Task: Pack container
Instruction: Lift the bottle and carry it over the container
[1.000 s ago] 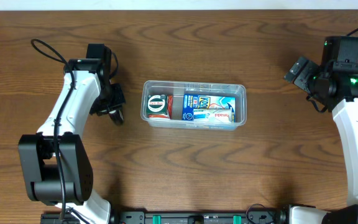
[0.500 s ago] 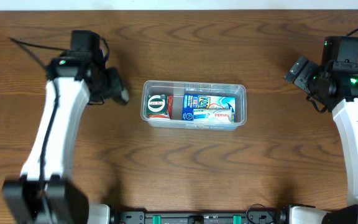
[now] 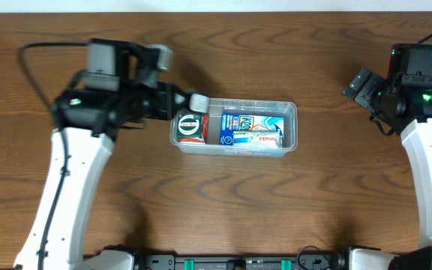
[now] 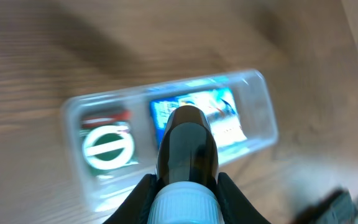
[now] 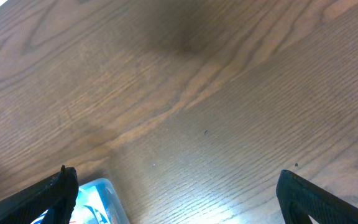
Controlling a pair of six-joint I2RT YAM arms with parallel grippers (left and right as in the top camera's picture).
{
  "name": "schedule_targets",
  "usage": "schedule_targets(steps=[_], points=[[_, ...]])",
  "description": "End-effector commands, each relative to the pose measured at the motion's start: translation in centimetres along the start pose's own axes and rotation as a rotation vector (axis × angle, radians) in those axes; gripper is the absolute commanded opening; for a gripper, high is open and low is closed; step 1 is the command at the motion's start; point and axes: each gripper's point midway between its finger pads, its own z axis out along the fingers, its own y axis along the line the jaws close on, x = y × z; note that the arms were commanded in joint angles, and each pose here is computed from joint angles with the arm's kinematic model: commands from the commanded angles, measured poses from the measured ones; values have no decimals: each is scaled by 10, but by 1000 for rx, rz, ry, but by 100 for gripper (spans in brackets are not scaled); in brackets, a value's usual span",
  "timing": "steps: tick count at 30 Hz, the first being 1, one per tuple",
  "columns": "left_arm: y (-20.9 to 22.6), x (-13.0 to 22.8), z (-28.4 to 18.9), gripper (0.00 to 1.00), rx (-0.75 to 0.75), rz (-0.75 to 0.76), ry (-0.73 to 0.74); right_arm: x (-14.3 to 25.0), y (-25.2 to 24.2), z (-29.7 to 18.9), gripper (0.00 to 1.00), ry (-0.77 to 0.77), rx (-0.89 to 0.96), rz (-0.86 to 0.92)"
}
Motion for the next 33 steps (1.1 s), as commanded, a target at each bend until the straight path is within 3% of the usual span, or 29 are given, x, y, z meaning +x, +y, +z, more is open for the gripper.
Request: schedule_targets(steps=[1, 7, 13, 33], points=[[-13, 7, 24, 10, 5, 69, 52, -3, -2, 0, 99, -7, 7, 11], [6, 19, 66, 10, -189, 119, 134, -3, -2, 0, 99, -7, 7, 11], [32, 23, 89, 10, -344, 15, 151, -3, -2, 0, 99, -7, 7, 11], [50, 40, 133, 10, -381, -79, 234, -3, -2, 0, 99, -7, 7, 11]])
